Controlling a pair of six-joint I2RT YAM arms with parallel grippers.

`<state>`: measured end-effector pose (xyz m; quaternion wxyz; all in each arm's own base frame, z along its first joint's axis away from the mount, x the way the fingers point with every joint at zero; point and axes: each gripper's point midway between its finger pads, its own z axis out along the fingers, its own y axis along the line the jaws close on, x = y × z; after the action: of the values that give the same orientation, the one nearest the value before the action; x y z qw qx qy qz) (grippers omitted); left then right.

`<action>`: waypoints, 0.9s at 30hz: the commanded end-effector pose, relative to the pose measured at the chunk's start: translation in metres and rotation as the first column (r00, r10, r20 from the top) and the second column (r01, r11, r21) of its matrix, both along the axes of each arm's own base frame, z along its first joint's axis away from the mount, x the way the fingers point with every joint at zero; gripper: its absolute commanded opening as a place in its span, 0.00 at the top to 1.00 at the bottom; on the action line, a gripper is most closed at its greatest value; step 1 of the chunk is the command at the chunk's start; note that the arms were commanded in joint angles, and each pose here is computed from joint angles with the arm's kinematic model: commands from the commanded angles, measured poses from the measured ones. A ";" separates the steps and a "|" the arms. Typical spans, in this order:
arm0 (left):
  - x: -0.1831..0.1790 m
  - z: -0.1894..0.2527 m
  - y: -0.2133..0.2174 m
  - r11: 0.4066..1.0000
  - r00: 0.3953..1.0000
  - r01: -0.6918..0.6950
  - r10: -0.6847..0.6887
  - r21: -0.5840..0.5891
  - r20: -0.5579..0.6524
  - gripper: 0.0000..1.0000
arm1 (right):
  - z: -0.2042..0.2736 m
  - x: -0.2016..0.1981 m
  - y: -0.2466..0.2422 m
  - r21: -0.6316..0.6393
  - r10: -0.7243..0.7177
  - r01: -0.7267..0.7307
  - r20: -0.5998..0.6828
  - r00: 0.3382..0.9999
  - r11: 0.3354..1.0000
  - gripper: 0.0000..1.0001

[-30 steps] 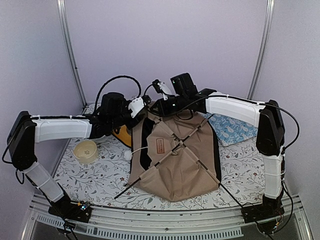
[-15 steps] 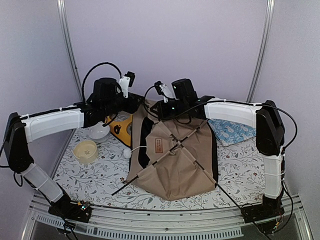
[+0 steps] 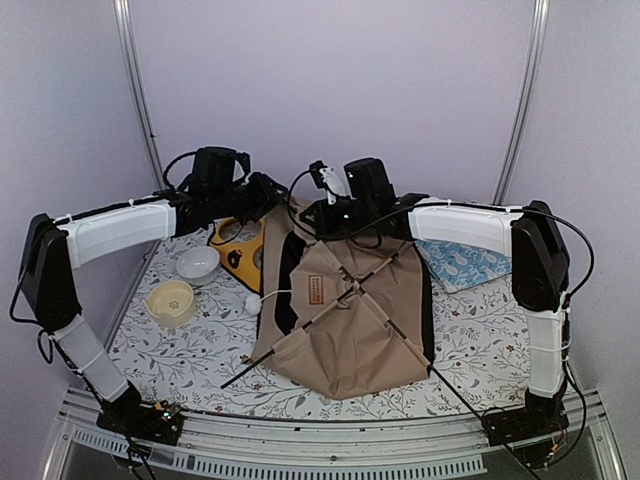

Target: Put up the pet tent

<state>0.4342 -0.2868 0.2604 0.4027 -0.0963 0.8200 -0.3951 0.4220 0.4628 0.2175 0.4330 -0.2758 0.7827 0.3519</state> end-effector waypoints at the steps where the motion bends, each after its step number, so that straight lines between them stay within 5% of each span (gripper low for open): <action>1: 0.004 -0.018 0.002 0.992 0.989 -0.063 0.048 -0.106 -0.137 0.64 | 0.013 0.004 0.005 0.046 -0.013 0.011 0.041 0.999 0.999 1.00; 19: 0.035 -0.036 0.001 0.984 0.979 -0.129 0.106 -0.126 -0.176 0.75 | 0.013 -0.003 0.009 0.035 -0.003 0.002 0.047 0.999 0.999 1.00; 27: 0.044 -0.034 0.003 0.984 0.980 -0.134 0.114 -0.116 -0.165 0.90 | 0.012 -0.004 0.009 0.025 -0.001 -0.001 0.050 0.999 1.000 1.00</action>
<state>0.4637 -0.2899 0.2242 0.3407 -0.1975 0.8189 -0.4174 0.4184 0.4668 0.2166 0.4353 -0.2756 0.7822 0.3502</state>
